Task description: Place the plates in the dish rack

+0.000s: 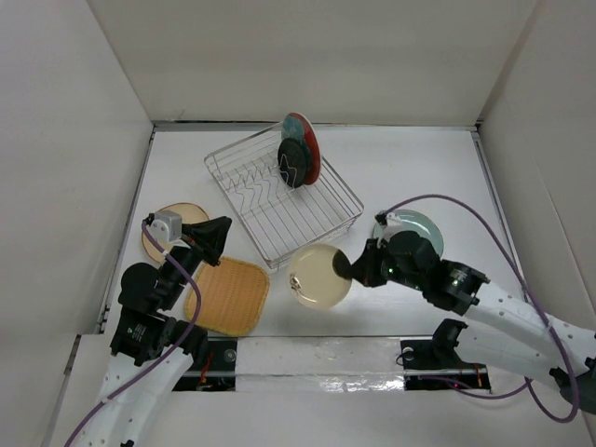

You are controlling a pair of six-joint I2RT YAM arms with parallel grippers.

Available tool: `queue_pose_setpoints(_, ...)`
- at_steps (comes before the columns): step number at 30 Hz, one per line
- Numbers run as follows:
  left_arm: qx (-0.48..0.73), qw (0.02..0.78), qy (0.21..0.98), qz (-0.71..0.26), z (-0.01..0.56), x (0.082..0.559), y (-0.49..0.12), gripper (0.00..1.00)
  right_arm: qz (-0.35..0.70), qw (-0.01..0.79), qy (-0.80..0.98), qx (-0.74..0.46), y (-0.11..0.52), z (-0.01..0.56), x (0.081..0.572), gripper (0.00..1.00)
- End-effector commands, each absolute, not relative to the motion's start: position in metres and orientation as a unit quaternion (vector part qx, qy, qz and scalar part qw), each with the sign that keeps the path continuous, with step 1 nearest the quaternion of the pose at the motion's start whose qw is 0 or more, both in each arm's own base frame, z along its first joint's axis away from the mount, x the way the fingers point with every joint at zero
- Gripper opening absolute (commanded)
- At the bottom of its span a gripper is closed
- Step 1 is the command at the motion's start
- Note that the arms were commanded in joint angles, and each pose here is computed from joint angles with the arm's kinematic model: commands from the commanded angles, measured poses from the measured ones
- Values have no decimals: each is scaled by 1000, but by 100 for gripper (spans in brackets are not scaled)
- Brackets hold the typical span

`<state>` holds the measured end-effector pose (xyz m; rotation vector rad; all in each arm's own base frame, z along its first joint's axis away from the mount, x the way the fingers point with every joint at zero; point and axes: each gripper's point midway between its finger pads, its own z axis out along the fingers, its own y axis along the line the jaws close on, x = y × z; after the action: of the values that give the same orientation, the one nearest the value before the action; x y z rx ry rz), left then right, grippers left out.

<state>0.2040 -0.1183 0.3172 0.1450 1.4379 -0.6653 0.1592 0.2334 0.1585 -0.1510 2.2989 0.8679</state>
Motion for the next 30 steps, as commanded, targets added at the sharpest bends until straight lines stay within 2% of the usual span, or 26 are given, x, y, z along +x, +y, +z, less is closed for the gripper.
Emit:
queue_pose_setpoints(1, 68, 715, 627, -300, 334, 203, -118, 11, 341, 416, 837, -104, 246, 227, 176, 0)
queue_pose_setpoints(4, 65, 717, 626, -299, 335, 202, -117, 17, 311, 482, 812, -105, 261, 263, 215, 0)
queue_pose_setpoints(8, 65, 719, 623, -300, 336, 201, -116, 19, 179, 577, 794, -73, 267, 305, 296, 0)
queue_pose_setpoints(9, 65, 719, 623, -300, 336, 201, -116, 20, 127, 580, 802, -72, 276, 293, 320, 0)
queue_pose_setpoints(10, 66, 719, 623, -301, 336, 201, -116, 20, 126, 615, 776, -56, 284, 334, 337, 0)
queue_pose_setpoints(12, 68, 718, 623, -303, 335, 200, -118, 24, 56, 642, 763, -50, 286, 350, 364, 0)
queue_pose_setpoints(13, 68, 718, 622, -303, 336, 200, -118, 25, 12, 632, 773, -60, 296, 328, 387, 0)
queue_pose_setpoints(14, 69, 718, 622, -305, 336, 199, -118, 28, -8, 655, 754, -48, 297, 358, 402, 0)
queue_pose_setpoints(15, 69, 718, 621, -305, 336, 199, -118, 29, -29, 659, 751, -40, 299, 360, 412, 0)
queue_pose_setpoints(16, 70, 719, 621, -305, 336, 199, -118, 30, -62, 644, 760, -50, 309, 335, 430, 0)
queue_pose_setpoints(17, 71, 718, 621, -306, 336, 198, -118, 33, -78, 660, 746, -47, 311, 356, 438, 0)
queue_pose_setpoints(19, 72, 718, 621, -307, 336, 199, -119, 35, -113, 655, 746, -34, 308, 352, 455, 0)
queue_pose_setpoints(20, 73, 717, 622, -308, 336, 199, -119, 37, -136, 645, 751, -32, 312, 331, 470, 0)
queue_pose_setpoints(21, 73, 716, 622, -307, 336, 199, -119, 37, -144, 656, 741, -2, 305, 348, 478, 0)
queue_pose_setpoints(27, 76, 713, 625, -309, 334, 200, -122, 37, -189, 646, 740, 11, 305, 320, 500, 0)
queue_pose_setpoints(30, 77, 712, 625, -310, 333, 200, -122, 37, -179, 645, 743, 2, 312, 306, 504, 0)
